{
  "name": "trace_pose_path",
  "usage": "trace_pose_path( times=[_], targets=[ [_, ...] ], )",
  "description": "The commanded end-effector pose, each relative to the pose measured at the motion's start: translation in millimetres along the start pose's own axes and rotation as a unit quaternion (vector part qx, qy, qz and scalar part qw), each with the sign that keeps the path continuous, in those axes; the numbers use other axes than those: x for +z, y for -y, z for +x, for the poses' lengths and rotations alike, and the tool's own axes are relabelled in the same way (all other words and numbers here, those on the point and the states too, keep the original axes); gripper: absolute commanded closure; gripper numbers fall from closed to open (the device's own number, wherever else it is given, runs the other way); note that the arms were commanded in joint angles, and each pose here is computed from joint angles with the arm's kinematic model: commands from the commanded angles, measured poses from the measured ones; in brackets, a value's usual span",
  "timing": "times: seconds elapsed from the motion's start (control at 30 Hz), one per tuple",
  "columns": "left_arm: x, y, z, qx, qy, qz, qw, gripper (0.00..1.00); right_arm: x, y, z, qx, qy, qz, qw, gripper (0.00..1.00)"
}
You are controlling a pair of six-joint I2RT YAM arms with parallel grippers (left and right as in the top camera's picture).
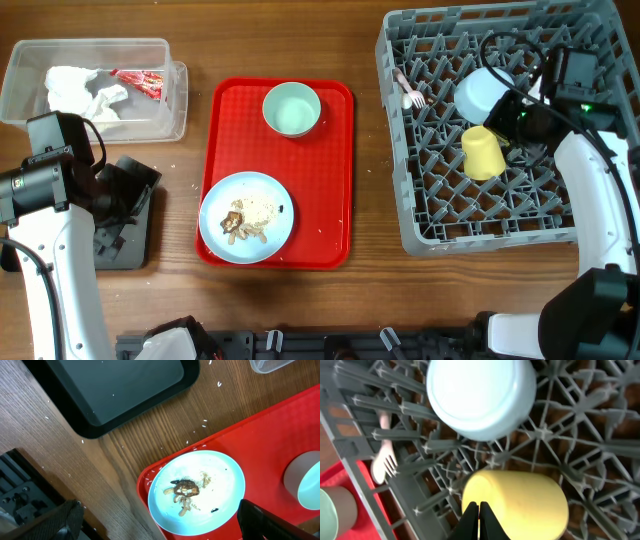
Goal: Sort waste into correct bins and load items into the dishwasher rack
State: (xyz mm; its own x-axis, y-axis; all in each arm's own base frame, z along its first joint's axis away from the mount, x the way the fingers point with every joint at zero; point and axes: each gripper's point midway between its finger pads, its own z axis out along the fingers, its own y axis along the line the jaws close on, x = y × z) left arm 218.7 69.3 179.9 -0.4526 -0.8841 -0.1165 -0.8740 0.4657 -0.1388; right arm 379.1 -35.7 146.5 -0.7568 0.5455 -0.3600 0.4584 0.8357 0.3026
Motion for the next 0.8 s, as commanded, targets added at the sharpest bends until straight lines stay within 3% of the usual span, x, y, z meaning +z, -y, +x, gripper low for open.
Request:
trace_pose_path(
  times=[0.0, 0.17, 0.3, 0.47, 0.6, 0.7, 0.77],
  targets=[
    [0.2, -3.6, -1.9, -0.011, 0.006, -0.007, 1.000, 0.00, 28.5, 4.1, 7.4, -0.011, -0.035, 0.004, 0.999, 0.96],
    [0.2, -3.6, -1.9, -0.011, 0.006, -0.007, 1.000, 0.00, 27.6, 17.0, 11.7, -0.012, -0.044, 0.038, 0.998, 0.95],
    [0.2, -3.6, -1.9, -0.011, 0.006, -0.007, 1.000, 0.00, -6.0, 35.0, 8.5, 0.028, -0.044, 0.113, 0.992, 0.96],
    [0.2, -3.6, -1.9, -0.011, 0.006, -0.007, 1.000, 0.00, -21.4, 39.5, 21.6, 0.036, -0.068, 0.127, 0.989, 0.96],
    [0.2, -3.6, -1.9, -0.011, 0.006, -0.007, 1.000, 0.00, -14.9, 3.8, 7.9, -0.021, -0.053, 0.029, 0.998, 0.96],
    [0.2, -3.6, -1.9, -0.011, 0.006, -0.007, 1.000, 0.00, -8.0, -5.8, -17.2, -0.035, -0.005, 0.011, 0.999, 0.96],
    [0.2, -3.6, -1.9, -0.011, 0.006, -0.007, 1.000, 0.00, 5.1, -1.4, -11.8, -0.032, -0.026, 0.020, 0.999, 0.96]
  ],
)
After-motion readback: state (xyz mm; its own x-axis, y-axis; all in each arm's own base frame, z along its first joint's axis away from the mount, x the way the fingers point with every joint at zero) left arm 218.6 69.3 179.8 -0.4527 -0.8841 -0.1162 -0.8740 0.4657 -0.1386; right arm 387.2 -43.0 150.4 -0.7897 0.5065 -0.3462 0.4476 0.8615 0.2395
